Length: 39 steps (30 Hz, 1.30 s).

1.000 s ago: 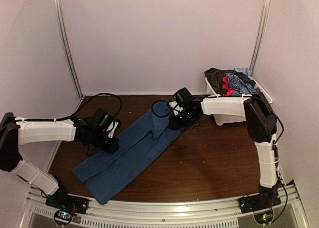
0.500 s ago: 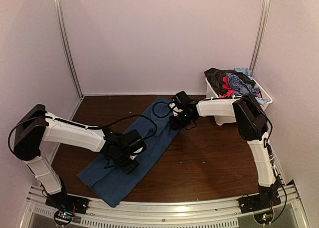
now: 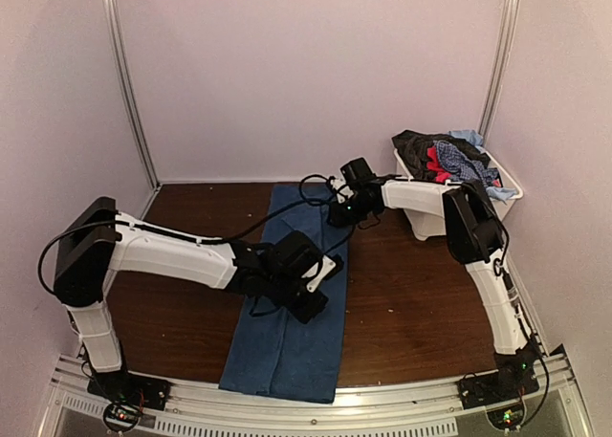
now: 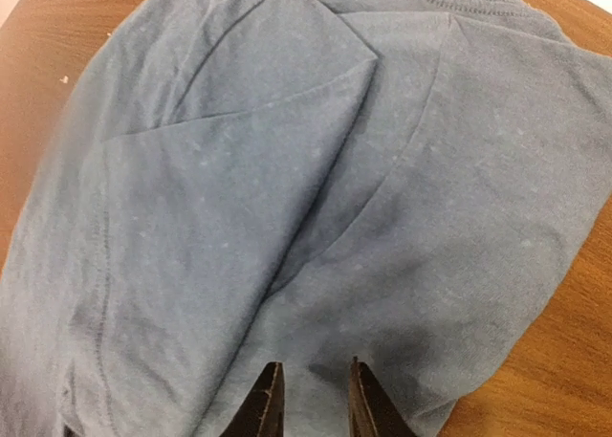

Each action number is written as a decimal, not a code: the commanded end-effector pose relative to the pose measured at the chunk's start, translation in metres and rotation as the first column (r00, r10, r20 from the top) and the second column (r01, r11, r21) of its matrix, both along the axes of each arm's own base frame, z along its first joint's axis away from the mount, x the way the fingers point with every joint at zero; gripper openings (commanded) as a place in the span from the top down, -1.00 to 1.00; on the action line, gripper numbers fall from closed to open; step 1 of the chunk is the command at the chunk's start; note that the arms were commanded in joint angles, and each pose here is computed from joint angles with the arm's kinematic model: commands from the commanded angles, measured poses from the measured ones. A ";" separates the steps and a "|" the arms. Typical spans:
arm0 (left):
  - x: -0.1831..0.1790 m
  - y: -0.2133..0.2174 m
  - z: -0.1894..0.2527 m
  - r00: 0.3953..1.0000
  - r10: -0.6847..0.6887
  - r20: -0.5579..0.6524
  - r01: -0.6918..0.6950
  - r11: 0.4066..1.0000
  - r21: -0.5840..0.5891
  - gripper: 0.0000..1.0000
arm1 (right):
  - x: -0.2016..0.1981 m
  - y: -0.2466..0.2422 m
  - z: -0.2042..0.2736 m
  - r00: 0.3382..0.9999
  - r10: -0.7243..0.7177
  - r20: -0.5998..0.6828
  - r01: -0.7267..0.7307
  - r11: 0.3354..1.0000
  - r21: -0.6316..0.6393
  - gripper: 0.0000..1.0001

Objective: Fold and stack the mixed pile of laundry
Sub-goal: Rotate the rectangle-folded T-shirt at the center of the board, then pick up the rectangle-folded T-shirt from the center of the board.

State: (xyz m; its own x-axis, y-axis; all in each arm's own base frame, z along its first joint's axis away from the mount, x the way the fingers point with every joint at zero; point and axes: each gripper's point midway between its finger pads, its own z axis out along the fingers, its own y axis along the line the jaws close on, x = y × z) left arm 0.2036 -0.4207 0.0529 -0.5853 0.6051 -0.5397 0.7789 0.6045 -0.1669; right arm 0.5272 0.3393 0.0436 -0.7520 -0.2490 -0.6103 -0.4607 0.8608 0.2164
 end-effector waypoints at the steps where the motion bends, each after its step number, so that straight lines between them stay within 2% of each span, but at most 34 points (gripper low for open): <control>1: 0.027 0.008 0.065 0.996 0.056 0.070 -0.042 0.984 -0.175 1.00 | -0.017 0.016 0.098 0.991 0.082 0.102 -0.095 0.988 0.124 0.38; 5: 0.059 0.055 0.092 0.978 0.193 0.078 -0.163 0.945 -0.285 0.97 | -0.036 0.011 0.133 0.988 0.092 0.125 -0.112 0.980 0.162 0.30; 8: 0.087 0.093 0.085 0.951 0.302 0.069 -0.276 0.926 -0.257 0.97 | -0.059 0.012 0.128 0.991 0.108 0.073 -0.120 0.976 0.183 0.32; 13: 0.115 0.112 0.064 0.926 0.370 0.073 -0.351 0.917 -0.192 0.98 | -0.096 0.016 0.080 0.993 0.118 -0.030 -0.113 0.984 0.139 0.36; 20: 0.131 0.114 0.025 0.892 0.451 -0.019 -0.447 0.877 -0.175 1.00 | -0.123 0.020 0.020 0.985 0.112 -0.131 -0.099 0.990 0.104 0.49; 28: 0.141 0.116 0.001 0.868 0.493 -0.059 -0.495 0.853 -0.163 1.00 | -0.095 -0.008 -0.040 0.984 0.008 -0.177 -0.011 1.000 -0.017 0.61; 39: 0.177 0.102 -0.042 0.865 0.491 -0.107 -0.501 0.856 -0.122 1.00 | -0.045 -0.020 -0.044 0.988 -0.033 -0.152 0.031 0.999 -0.016 0.61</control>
State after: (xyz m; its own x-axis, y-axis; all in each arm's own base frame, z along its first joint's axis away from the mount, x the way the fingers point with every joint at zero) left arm 0.3634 -0.3118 0.0182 -0.8266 0.1580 -0.5402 0.3669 0.8791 -0.3043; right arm 0.4741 0.3381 0.0306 -0.8149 -0.2158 -0.5379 -0.4366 0.8389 0.3249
